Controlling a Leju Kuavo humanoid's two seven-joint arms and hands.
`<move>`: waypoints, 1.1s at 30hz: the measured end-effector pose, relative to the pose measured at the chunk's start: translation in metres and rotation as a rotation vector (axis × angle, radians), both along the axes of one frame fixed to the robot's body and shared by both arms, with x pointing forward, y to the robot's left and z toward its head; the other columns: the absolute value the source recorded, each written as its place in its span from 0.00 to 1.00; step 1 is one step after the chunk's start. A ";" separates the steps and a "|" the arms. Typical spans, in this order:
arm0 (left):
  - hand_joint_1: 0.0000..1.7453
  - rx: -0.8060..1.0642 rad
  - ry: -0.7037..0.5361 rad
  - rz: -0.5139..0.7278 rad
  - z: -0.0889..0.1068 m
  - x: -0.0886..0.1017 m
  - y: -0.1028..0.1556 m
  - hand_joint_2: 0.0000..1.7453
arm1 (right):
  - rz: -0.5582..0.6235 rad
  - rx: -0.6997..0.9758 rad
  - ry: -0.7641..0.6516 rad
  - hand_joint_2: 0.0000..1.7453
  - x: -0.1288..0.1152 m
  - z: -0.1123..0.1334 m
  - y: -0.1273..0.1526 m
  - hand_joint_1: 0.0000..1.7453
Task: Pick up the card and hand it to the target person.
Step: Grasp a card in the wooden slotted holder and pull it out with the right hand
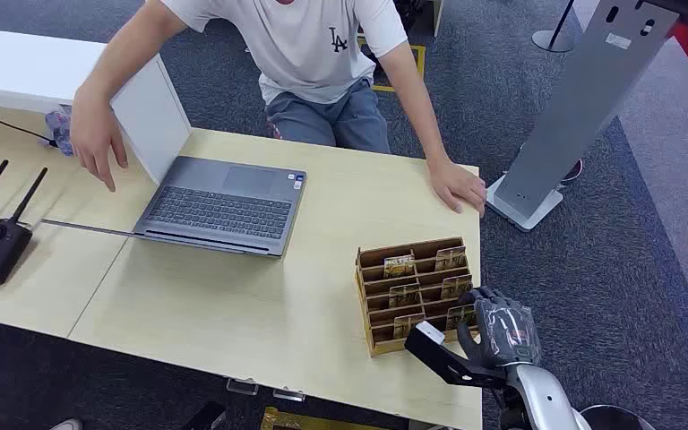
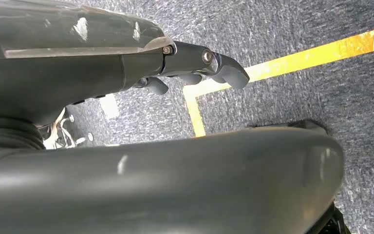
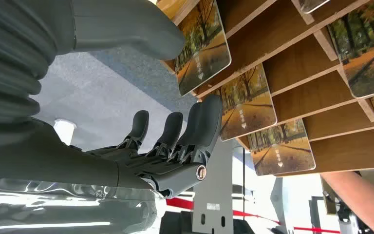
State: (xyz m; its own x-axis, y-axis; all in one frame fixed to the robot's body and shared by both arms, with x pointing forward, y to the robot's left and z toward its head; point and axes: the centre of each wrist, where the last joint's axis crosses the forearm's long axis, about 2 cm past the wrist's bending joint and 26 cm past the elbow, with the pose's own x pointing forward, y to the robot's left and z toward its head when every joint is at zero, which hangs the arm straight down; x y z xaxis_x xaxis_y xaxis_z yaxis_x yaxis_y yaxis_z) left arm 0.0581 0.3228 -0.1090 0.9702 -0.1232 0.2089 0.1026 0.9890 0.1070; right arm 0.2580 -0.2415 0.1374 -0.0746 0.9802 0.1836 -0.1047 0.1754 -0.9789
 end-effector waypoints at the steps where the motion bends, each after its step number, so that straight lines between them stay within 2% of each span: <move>1: 0.00 0.000 0.000 0.000 0.000 0.000 0.000 0.00 | 0.000 0.000 0.001 1.00 0.000 0.000 0.000 0.54; 3: 0.00 0.000 0.000 0.000 0.000 0.000 0.000 0.00 | 0.001 0.000 0.003 1.00 0.000 -0.001 0.000 0.57; 18: 0.00 -0.002 0.001 0.002 0.000 0.000 0.000 0.00 | 0.001 0.007 0.014 1.00 0.005 -0.003 0.000 0.58; 27: 0.00 -0.003 0.007 0.004 0.000 0.000 0.000 0.00 | 0.000 0.008 0.016 1.00 0.006 -0.003 0.001 0.49; 33: 0.00 -0.003 0.011 0.004 0.000 0.000 0.000 0.00 | 0.000 0.007 0.013 1.00 0.006 -0.003 0.001 0.48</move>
State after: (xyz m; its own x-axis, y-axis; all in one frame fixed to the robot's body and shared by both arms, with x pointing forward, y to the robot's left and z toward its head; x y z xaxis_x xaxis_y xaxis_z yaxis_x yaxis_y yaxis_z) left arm 0.0580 0.3226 -0.1090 0.9729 -0.1184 0.1984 0.0994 0.9897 0.1033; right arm 0.2638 -0.2402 0.1345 -0.0717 0.9789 0.1915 -0.1174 0.1824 -0.9762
